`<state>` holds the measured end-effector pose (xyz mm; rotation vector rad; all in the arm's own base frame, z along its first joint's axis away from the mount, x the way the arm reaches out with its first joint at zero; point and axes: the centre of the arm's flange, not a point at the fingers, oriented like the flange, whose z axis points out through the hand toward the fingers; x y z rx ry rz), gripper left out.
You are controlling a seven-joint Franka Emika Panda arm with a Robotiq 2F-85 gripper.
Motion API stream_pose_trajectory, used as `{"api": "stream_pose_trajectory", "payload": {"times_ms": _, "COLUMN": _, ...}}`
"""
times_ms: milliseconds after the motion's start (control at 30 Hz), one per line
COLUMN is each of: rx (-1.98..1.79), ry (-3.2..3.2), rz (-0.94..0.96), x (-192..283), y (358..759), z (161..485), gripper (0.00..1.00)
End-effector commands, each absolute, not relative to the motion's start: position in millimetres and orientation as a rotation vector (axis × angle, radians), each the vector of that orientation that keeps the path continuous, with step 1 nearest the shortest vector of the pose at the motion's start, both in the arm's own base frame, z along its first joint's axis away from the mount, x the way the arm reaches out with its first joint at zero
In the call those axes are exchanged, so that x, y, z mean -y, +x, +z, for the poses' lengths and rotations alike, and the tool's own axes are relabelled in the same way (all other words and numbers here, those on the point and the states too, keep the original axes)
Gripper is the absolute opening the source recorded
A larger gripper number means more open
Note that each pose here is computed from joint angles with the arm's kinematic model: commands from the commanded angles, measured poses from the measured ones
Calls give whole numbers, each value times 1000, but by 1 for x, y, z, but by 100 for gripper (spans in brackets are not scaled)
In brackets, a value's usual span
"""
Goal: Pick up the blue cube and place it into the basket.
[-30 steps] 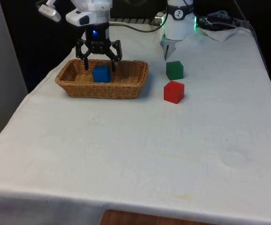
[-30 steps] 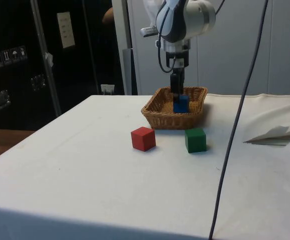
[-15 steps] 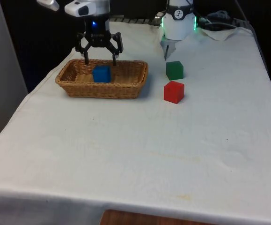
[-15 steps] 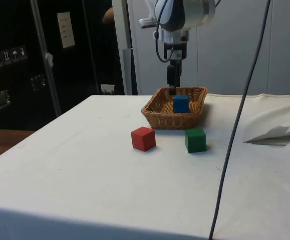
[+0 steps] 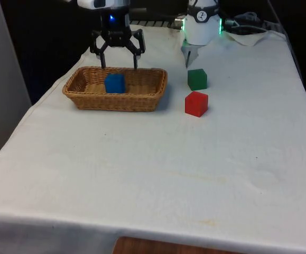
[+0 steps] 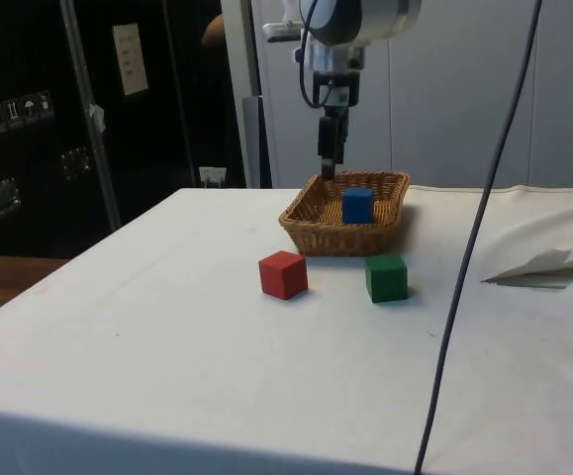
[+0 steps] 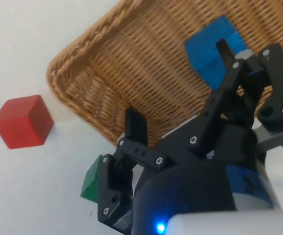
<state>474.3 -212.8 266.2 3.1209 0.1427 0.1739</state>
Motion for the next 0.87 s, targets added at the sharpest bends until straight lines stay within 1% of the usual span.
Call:
{"api": "stream_pose_trajectory", "payload": {"times_ms": 0, "rx": -142, "ry": 3122, "rz": 179, "x": 211, "y": 475, "z": 268, "gripper": 100}}
{"api": "stream_pose_trajectory", "payload": {"times_ms": 267, "rx": -150, "ry": 3116, "rz": 192, "x": 191, "y": 484, "z": 281, "gripper": 100}}
{"api": "stream_pose_trajectory", "payload": {"times_ms": 833, "rx": -183, "ry": 3117, "rz": 217, "x": 152, "y": 503, "z": 289, "gripper": 100}}
